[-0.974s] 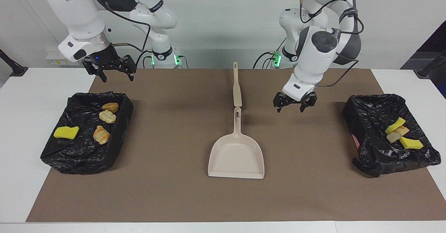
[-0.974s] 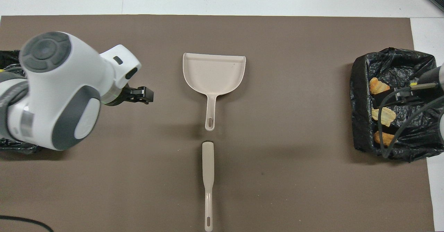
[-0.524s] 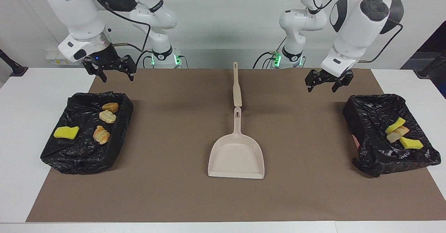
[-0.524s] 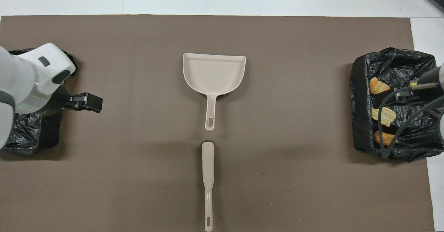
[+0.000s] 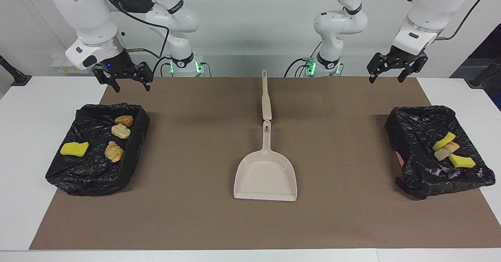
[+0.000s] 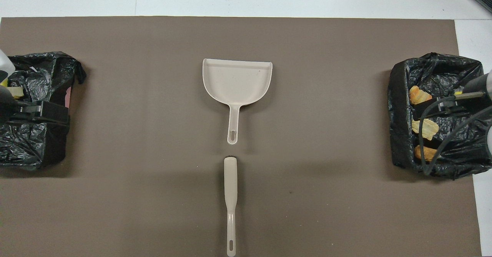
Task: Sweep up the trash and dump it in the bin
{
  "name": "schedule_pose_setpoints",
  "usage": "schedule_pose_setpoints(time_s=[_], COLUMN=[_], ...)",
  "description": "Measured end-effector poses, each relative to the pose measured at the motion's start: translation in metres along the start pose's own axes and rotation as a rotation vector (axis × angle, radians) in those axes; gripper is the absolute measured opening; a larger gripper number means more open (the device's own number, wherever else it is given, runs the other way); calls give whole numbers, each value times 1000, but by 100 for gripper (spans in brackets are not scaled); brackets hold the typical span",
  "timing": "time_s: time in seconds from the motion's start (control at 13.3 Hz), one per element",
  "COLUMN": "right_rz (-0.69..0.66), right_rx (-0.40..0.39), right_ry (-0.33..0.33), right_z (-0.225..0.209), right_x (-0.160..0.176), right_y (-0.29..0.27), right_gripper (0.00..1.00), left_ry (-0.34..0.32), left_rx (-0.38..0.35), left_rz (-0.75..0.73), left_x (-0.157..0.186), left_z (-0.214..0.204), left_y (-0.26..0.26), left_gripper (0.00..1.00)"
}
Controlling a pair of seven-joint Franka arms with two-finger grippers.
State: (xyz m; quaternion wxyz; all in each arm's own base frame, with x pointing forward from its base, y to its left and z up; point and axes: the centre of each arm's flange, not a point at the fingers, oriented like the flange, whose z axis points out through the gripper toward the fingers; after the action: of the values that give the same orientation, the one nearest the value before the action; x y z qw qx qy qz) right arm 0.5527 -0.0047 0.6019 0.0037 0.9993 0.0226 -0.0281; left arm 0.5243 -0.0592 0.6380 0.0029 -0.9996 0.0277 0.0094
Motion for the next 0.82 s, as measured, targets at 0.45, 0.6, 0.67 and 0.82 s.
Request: schedule_pose_setpoints(time_s=[0.45, 0.6, 0.67, 0.82], right_rz=[0, 0, 0, 0], right_rx=[0, 0, 0, 0], right_ry=[0, 0, 0, 0], right_z=[0, 0, 0, 0], right_x=[0, 0, 0, 0], right_y=[0, 0, 0, 0], right_gripper=[100, 100, 100, 100], left_ry=[2, 12, 17, 23], left_rx=[0, 0, 0, 0], left_rz=[0, -2, -3, -3], left_x=[-2, -7, -9, -11], left_z=[-6, -13, -16, -19], left_y=[-2, -4, -5, -7], left_gripper=[100, 100, 100, 100])
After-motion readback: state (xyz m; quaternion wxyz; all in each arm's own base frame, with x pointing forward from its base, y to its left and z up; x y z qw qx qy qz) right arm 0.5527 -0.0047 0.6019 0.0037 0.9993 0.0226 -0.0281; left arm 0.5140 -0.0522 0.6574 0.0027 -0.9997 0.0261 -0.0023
